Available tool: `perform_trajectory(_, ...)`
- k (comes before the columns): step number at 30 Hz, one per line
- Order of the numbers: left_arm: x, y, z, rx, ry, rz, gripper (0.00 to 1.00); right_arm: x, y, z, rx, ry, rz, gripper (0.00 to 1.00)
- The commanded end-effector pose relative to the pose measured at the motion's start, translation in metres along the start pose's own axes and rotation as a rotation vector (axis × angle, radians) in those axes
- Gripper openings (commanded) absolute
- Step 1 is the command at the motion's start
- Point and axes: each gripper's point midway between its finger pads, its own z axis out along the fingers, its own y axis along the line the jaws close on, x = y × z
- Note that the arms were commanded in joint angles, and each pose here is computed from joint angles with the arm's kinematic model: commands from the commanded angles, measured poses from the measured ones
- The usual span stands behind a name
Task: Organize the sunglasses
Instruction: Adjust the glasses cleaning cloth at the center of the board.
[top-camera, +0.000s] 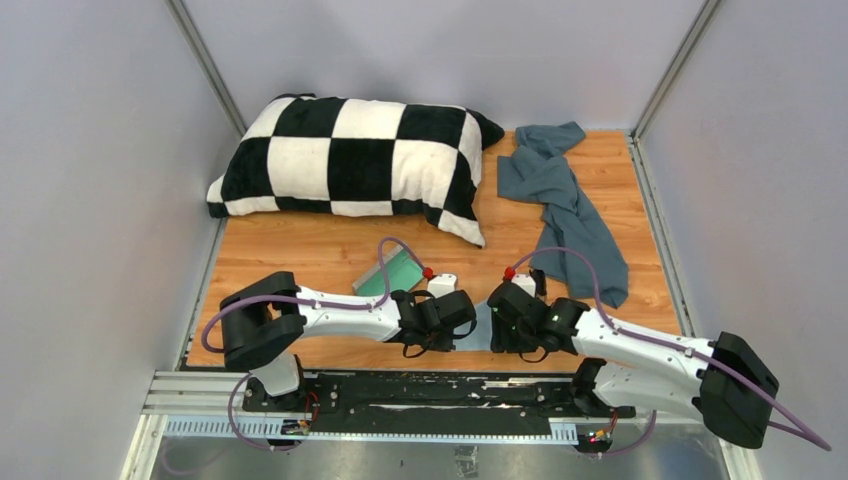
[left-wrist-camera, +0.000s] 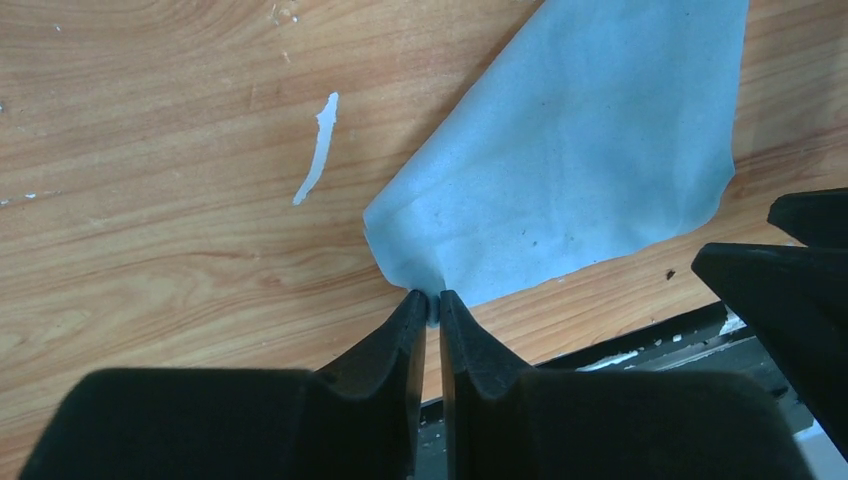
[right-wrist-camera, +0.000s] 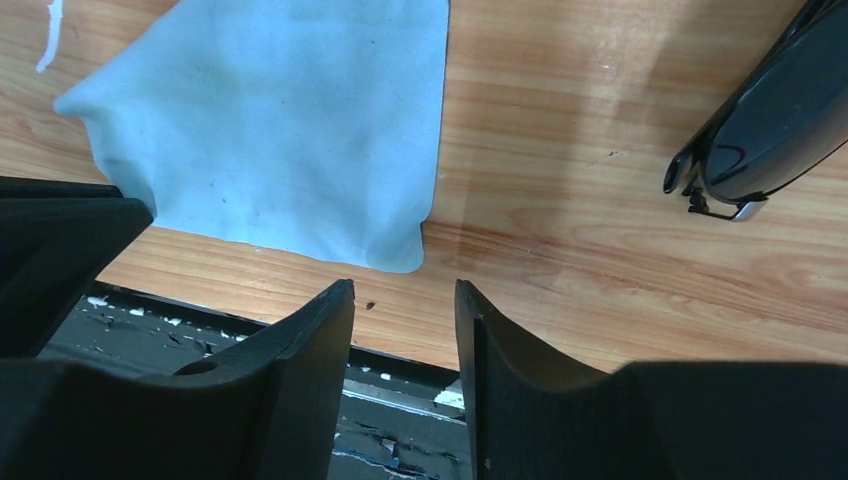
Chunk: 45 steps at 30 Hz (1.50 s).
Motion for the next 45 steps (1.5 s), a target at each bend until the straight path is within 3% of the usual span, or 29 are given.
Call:
perform_trajectory(1, -0.001, 0.008, 0.005, -0.027, -0.030, 0.006, 0.15, 0.008, -0.007, 0.006, 0.039, 0.011, 0.014, 0.46)
perform_trajectory(10, -0.005, 0.003, 0.003, -0.022, -0.034, 0.030, 0.01, 0.005, -0.005, 0.013, 0.046, 0.008, 0.010, 0.36)
perform_trajectory(17, -0.007, 0.000, 0.002, -0.017, -0.035, 0.045, 0.00, 0.002, -0.001, 0.016, 0.046, 0.006, -0.008, 0.26)
perform_trajectory(20, -0.008, 0.000, 0.002, -0.018, -0.038, 0.049, 0.00, 0.001, 0.000, 0.019, 0.053, 0.007, -0.017, 0.18)
perform_trajectory(22, -0.010, 0.000, 0.001, -0.019, -0.044, 0.050, 0.00, -0.001, 0.001, 0.019, 0.056, 0.004, -0.023, 0.02)
perform_trajectory(26, -0.022, -0.001, -0.004, -0.007, -0.072, 0.046, 0.00, -0.016, 0.004, 0.014, 0.053, -0.051, -0.035, 0.00)
perform_trajectory(31, -0.073, -0.014, -0.020, 0.070, -0.153, 0.017, 0.00, -0.072, 0.008, -0.007, 0.052, -0.213, -0.049, 0.00)
perform_trajectory(39, -0.205, -0.037, -0.074, 0.114, -0.356, 0.097, 0.00, -0.201, 0.022, -0.065, 0.016, -0.431, -0.063, 0.00)
perform_trajectory(42, -0.225, -0.044, -0.093, 0.120, -0.398, 0.125, 0.00, -0.213, 0.029, -0.074, -0.001, -0.449, -0.082, 0.00)
perform_trajectory(45, -0.216, -0.042, -0.091, 0.141, -0.379, 0.121, 0.00, -0.198, 0.026, -0.065, -0.011, -0.410, -0.072, 0.00)
